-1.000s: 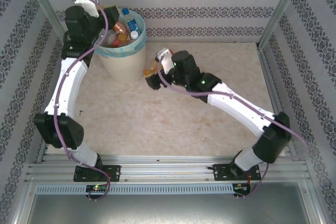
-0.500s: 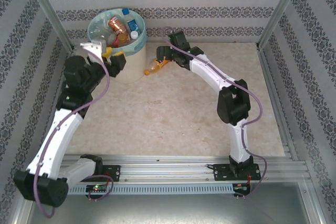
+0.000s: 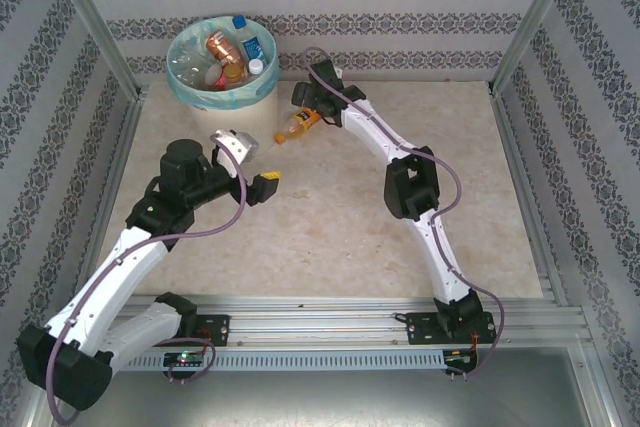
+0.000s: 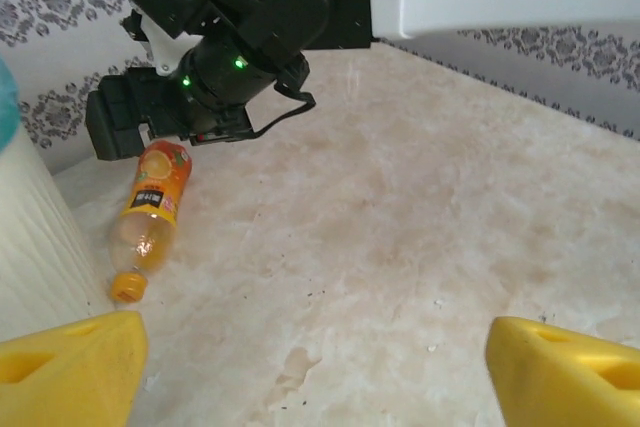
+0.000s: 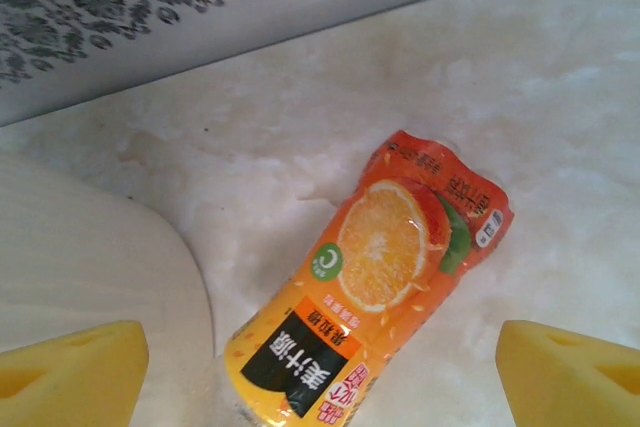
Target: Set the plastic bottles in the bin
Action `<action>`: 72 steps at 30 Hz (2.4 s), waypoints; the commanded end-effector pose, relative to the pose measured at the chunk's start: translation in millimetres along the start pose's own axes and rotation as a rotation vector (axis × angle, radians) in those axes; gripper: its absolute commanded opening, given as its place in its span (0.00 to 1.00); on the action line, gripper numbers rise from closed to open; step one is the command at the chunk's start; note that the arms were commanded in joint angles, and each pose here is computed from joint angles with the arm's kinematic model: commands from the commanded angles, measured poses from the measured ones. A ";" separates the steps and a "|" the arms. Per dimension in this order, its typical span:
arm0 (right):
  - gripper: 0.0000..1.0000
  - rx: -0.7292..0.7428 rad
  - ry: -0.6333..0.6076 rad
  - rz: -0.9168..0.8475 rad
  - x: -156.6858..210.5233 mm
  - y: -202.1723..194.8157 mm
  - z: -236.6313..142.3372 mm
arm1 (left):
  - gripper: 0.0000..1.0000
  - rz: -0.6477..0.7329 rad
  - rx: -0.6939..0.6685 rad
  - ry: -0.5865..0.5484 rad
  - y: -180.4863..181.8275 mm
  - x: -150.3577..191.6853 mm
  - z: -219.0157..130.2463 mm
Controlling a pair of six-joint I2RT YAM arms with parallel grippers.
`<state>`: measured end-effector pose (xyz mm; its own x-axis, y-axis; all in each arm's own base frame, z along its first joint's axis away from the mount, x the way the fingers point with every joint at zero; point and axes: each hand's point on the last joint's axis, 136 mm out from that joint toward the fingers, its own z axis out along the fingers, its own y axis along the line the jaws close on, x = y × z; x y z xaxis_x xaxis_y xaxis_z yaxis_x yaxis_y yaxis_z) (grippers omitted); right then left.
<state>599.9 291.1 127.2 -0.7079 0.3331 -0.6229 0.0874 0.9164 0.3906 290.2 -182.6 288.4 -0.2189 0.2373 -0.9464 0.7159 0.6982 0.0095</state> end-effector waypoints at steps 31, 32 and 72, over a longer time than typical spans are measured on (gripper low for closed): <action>0.82 0.023 0.181 0.222 43.1 -54.3 74.2 | 0.97 0.016 0.063 -0.001 -0.6 34.1 41.4; 0.81 0.022 0.187 0.228 45.0 -54.2 75.4 | 0.97 0.017 0.063 0.000 -0.7 34.6 41.3; 0.58 -1.032 -0.063 -0.307 49.2 49.8 -281.2 | 0.93 -0.421 0.218 -0.161 -11.7 -91.3 17.9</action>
<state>396.8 280.2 264.8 -0.6851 0.1645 -0.7096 -0.5846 0.4571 0.6703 326.5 -215.9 360.3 -0.3498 -0.1205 -0.9291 0.7029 0.6219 -0.3453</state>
